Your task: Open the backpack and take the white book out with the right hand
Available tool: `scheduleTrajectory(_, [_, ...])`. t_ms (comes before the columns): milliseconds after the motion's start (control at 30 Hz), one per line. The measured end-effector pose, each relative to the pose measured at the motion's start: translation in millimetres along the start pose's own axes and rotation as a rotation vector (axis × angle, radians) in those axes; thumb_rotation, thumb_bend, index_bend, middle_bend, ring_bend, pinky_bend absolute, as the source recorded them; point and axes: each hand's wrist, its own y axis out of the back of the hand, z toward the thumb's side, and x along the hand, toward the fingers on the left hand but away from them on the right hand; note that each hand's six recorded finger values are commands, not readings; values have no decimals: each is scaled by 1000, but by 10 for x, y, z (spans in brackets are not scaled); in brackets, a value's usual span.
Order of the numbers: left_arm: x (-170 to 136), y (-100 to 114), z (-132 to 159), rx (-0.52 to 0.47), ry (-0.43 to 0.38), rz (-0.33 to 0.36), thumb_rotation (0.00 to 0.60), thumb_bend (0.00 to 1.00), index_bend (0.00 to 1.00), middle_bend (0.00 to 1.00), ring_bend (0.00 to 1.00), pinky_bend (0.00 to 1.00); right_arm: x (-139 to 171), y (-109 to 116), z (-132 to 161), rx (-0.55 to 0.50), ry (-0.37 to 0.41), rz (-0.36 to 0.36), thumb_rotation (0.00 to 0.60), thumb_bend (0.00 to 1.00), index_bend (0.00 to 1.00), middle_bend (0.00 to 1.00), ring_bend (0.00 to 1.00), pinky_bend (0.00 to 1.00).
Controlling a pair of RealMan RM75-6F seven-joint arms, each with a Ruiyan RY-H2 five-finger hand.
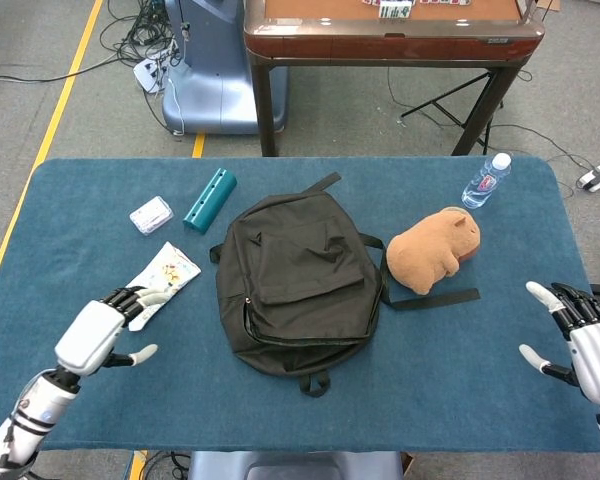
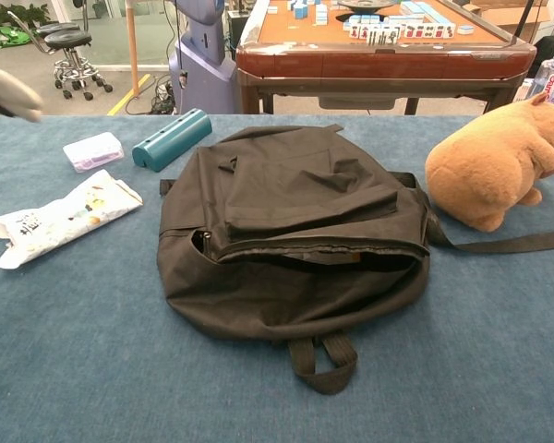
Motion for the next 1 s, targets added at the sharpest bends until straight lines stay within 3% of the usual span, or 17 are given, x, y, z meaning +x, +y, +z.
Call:
scheduleTrajectory(233, [441, -351, 378, 0, -121, -83, 599, 244, 217, 256, 222, 239, -74, -4, 51, 15, 24, 11, 600, 136, 160, 259, 170, 215])
scheduleTrajectory(367, [619, -545, 578, 48, -171, -117, 543, 244, 214, 256, 222, 239, -103, 1, 73, 22, 32, 15, 600, 136, 160, 259, 170, 215])
scheduleTrajectory(500, [780, -719, 772, 92, -206, -121, 506, 243, 214, 256, 222, 239, -112, 2, 85, 22, 34, 16, 600, 136, 160, 259, 170, 215])
scheduleTrajectory(700, [1038, -1006, 999, 125, -214, -149, 497, 244, 221, 256, 223, 239, -88, 17, 57, 23, 25, 13, 600, 136, 160, 259, 170, 215])
scheduleTrajectory(833, [1185, -1118, 1106, 145, -205, -146, 546, 244, 274, 257, 278, 258, -65, 16, 28, 20, 16, 14, 600, 136, 160, 259, 170, 215])
scheduleTrajectory(933, [1307, -1194, 1159, 157, -190, -144, 600, 243, 340, 300, 355, 375, -54, 14, 15, 18, 13, 14, 600, 136, 160, 259, 170, 215])
scheduleTrajectory(1000, [1393, -1240, 1173, 170, -175, -137, 600, 243, 389, 362, 417, 449, -47, 12, 6, 16, 12, 15, 600, 136, 160, 259, 170, 215])
